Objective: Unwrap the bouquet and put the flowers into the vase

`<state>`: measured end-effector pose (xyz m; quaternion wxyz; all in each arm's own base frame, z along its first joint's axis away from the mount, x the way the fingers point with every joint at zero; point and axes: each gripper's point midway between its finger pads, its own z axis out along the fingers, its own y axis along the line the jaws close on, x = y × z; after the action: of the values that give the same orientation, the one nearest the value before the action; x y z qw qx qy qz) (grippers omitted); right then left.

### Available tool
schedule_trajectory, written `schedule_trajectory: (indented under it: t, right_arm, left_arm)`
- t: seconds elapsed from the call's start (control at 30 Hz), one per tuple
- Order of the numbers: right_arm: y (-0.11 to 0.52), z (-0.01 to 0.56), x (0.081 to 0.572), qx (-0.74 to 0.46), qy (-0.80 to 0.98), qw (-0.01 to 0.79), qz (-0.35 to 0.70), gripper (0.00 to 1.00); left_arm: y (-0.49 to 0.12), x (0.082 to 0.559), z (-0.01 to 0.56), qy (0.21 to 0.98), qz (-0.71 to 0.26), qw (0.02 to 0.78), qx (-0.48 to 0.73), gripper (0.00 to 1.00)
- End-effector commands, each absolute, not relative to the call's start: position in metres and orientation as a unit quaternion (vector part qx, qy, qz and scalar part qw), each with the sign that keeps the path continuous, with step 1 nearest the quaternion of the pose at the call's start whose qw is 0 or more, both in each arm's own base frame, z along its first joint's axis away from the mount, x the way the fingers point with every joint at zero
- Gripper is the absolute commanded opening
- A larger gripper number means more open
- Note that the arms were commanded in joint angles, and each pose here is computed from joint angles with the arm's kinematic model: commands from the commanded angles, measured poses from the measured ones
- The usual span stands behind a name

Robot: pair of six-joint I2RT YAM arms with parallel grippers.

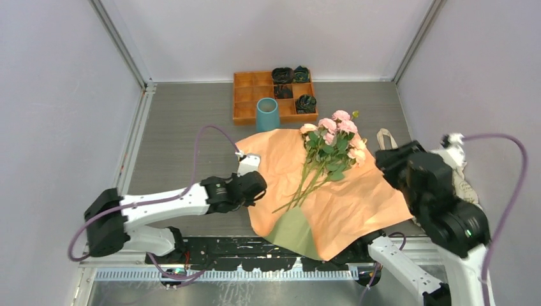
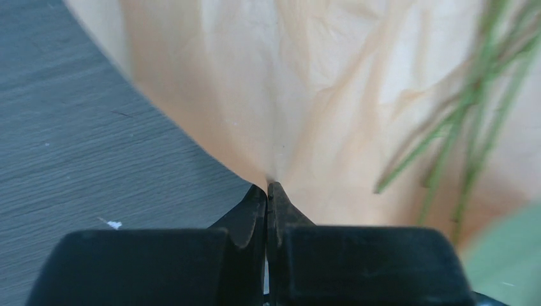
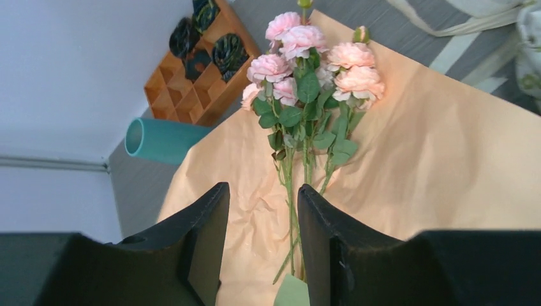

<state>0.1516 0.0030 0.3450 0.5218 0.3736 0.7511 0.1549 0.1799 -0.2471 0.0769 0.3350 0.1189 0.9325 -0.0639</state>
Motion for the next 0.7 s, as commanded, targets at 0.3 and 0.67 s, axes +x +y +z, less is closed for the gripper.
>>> schedule_trajectory:
  t: [0.3,0.67]
  right_arm:
    - [0.116,0.201,0.257,0.250,0.890,0.346,0.164,0.46]
    - [0.121,0.129,0.244,0.237,0.922,0.275,0.136,0.45]
  left_arm:
    - [-0.210,0.179,0.248,0.851,-0.182,0.487,0.074,0.12]
    - [-0.275,0.168,0.214,0.850,-0.232,0.433,0.193,0.11]
